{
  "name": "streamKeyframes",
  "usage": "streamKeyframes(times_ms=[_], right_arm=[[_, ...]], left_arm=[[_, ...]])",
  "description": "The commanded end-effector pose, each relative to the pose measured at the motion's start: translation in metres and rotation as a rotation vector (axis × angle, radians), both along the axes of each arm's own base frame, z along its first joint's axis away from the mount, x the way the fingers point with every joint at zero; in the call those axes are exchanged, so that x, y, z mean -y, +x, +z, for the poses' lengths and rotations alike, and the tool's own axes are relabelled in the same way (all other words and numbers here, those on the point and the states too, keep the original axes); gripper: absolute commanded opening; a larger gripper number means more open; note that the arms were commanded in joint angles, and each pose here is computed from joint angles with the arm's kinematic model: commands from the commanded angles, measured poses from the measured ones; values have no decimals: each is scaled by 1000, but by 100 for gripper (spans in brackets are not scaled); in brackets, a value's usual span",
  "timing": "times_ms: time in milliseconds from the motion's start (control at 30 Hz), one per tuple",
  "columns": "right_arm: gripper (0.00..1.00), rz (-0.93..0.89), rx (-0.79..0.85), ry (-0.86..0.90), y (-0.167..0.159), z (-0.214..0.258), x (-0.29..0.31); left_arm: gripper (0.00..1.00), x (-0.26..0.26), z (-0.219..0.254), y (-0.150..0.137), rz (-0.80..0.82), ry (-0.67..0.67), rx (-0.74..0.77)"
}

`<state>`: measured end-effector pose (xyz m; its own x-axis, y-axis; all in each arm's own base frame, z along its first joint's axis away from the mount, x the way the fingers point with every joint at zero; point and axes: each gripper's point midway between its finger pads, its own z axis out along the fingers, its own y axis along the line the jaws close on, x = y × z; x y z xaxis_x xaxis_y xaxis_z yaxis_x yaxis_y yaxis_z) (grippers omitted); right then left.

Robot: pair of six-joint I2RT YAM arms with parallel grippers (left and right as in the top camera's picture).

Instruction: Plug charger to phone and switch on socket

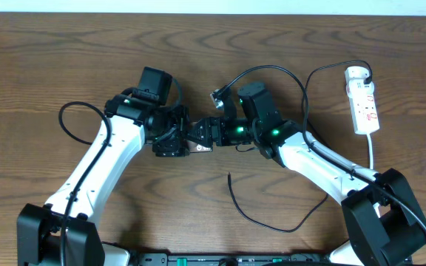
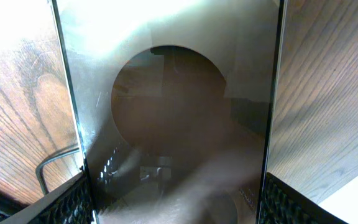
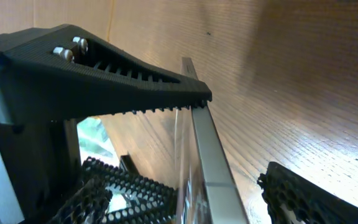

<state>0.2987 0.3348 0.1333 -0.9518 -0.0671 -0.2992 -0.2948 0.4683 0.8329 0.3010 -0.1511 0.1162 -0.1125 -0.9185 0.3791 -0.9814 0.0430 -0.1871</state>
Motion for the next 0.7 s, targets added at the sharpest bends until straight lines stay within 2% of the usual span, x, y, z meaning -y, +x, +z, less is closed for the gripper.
streamKeyframes(times_ms=[0, 100, 167, 300, 500, 667], right_arm=[[77, -22, 0, -14, 3, 0, -1], [75, -39, -5, -35, 5, -4, 1], [68, -44, -7, -43, 5, -5, 2], [66, -44, -6, -42, 5, -5, 2], [55, -43, -7, -43, 5, -5, 2], [54, -40, -7, -42, 4, -5, 1]], left_arm=[[7, 3, 6, 4, 51, -7, -1], [7, 3, 6, 4, 59, -8, -5], [7, 3, 6, 4, 65, -9, -9], [7, 6, 6, 2, 78, -14, -18], [7, 13, 5, -2, 82, -11, -28], [7, 15, 5, -2, 82, -13, -27]])
